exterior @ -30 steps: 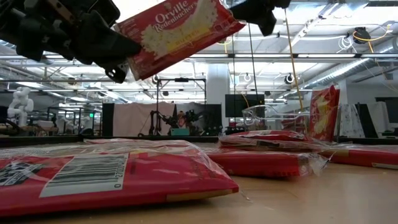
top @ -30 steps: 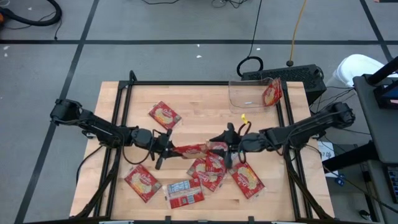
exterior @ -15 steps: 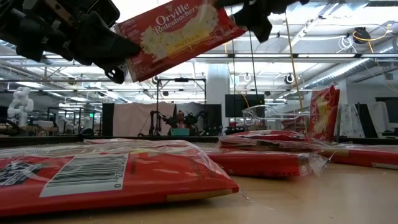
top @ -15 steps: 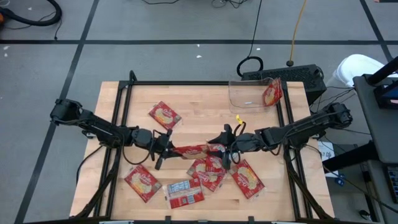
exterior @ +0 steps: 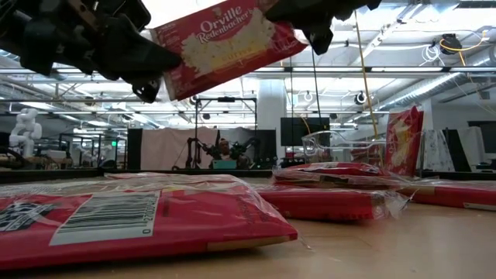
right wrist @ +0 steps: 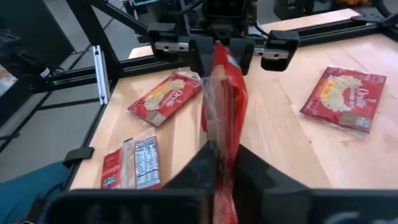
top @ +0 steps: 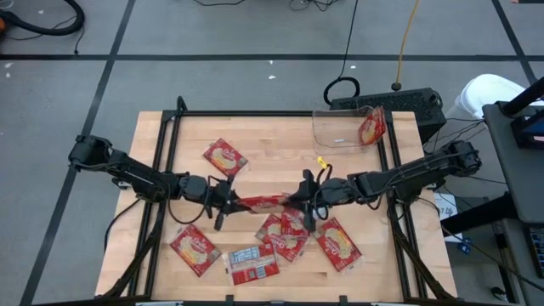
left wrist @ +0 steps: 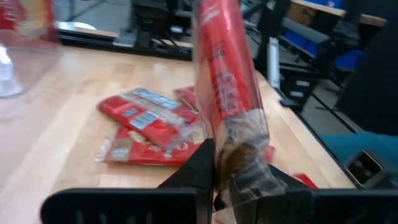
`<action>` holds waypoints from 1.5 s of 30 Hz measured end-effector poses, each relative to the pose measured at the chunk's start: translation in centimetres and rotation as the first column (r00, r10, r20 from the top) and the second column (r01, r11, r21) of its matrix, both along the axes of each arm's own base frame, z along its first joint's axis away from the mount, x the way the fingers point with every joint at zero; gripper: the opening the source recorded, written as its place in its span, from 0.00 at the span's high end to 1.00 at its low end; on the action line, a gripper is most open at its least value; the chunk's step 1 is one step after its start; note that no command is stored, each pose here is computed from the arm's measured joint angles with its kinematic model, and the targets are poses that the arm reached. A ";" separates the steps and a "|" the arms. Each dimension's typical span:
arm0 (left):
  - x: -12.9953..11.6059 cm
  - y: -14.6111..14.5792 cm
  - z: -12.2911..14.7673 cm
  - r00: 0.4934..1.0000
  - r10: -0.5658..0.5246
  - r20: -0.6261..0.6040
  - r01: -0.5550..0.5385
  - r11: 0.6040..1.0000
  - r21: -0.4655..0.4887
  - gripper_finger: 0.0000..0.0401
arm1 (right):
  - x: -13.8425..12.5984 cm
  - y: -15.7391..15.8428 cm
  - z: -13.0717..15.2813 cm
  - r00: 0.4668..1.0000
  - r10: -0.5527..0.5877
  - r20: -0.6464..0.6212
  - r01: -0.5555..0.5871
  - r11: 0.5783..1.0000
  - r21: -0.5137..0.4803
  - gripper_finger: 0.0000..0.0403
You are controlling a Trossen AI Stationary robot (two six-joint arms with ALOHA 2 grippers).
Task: Sort popcorn bags into baskets
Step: Put the red popcorn bag into the transparent bin
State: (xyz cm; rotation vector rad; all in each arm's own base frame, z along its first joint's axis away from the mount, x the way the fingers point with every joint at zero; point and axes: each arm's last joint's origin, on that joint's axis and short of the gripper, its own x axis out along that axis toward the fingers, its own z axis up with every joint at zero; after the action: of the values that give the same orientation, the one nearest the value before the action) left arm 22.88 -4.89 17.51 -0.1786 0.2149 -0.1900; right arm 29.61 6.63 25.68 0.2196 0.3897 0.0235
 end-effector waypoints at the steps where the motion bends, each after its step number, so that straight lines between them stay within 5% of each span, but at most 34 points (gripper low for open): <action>1: 0.0 0.1 0.1 1.000 0.021 0.006 -0.021 1.000 -0.003 0.90 | -0.1 0.0 0.1 1.000 0.001 0.002 -0.001 1.000 -0.007 0.98; 10: 0.1 0.1 0.5 0.981 0.187 0.058 -0.188 0.982 0.014 0.60 | -2.1 -2.2 2.0 0.998 -0.065 -0.020 0.065 0.998 -0.004 0.99; 15: 0.1 0.9 0.4 0.928 0.369 0.050 -0.370 0.929 0.005 0.43 | -4.8 -5.8 3.6 0.977 -0.201 -0.068 0.202 0.979 0.008 1.00; 19: 0.1 1.4 0.4 0.915 0.400 0.050 -0.401 0.916 0.007 0.37 | -7.0 -8.7 5.0 0.919 -0.360 -0.163 0.354 0.933 -0.062 1.00; 31: 0.2 2.1 0.4 0.905 0.422 0.052 -0.424 0.906 0.021 0.44 | -9.0 -13.8 10.7 0.687 -0.709 -0.155 0.648 0.696 -0.310 1.00; 45: 0.2 2.0 0.4 0.905 0.422 0.050 -0.423 0.906 0.012 0.53 | -10.5 -17.2 9.5 0.554 -0.810 -0.194 0.741 0.585 -0.328 1.00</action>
State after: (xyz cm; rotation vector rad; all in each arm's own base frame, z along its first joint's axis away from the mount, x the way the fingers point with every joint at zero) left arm 23.11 -2.84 17.89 -0.1939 0.1277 0.2412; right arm 19.11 -10.53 35.19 0.1712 0.5963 -0.9729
